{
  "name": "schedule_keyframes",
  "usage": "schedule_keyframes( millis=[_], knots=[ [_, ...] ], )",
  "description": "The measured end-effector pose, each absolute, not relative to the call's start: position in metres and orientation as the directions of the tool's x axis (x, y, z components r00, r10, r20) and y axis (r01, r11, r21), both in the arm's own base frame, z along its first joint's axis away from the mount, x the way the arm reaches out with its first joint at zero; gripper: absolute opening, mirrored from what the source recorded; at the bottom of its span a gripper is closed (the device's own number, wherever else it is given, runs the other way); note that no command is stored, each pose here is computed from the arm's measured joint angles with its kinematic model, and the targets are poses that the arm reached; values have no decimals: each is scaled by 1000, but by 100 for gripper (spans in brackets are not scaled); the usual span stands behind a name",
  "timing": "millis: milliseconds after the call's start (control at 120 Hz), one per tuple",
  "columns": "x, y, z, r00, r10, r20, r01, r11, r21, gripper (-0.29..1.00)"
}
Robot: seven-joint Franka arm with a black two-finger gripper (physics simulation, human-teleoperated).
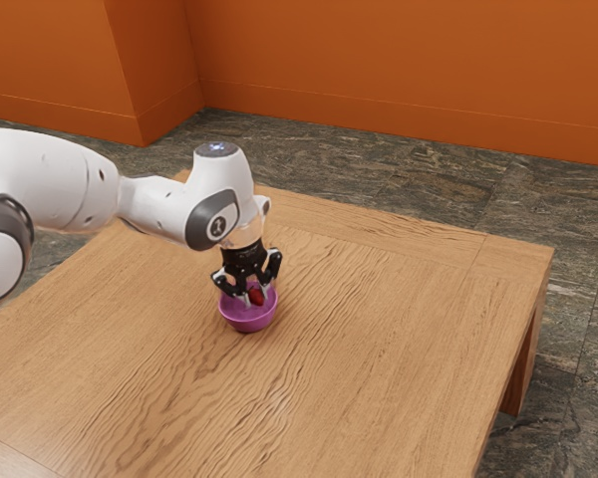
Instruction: Take strawberry from the bowl
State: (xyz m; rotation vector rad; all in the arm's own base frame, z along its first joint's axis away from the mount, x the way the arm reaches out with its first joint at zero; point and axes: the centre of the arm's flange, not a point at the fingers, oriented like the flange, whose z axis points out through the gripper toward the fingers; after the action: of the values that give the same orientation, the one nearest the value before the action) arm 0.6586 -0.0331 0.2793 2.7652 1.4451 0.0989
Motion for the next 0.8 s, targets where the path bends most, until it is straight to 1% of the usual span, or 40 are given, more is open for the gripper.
schedule_keyframes(
  millis=[183,350,483,683,700,800],
  knots=[
    [647,-51,319,584,809,62,806,-587,74,14],
    [653,-110,333,643,763,69,756,-646,101,15],
    [676,-178,319,702,709,68,698,-703,133,16],
    [690,-186,309,700,711,68,698,-701,148,16],
    [690,-186,309,700,711,68,698,-701,148,18],
    [691,-186,309,702,709,75,694,-703,153,37]
  ],
)
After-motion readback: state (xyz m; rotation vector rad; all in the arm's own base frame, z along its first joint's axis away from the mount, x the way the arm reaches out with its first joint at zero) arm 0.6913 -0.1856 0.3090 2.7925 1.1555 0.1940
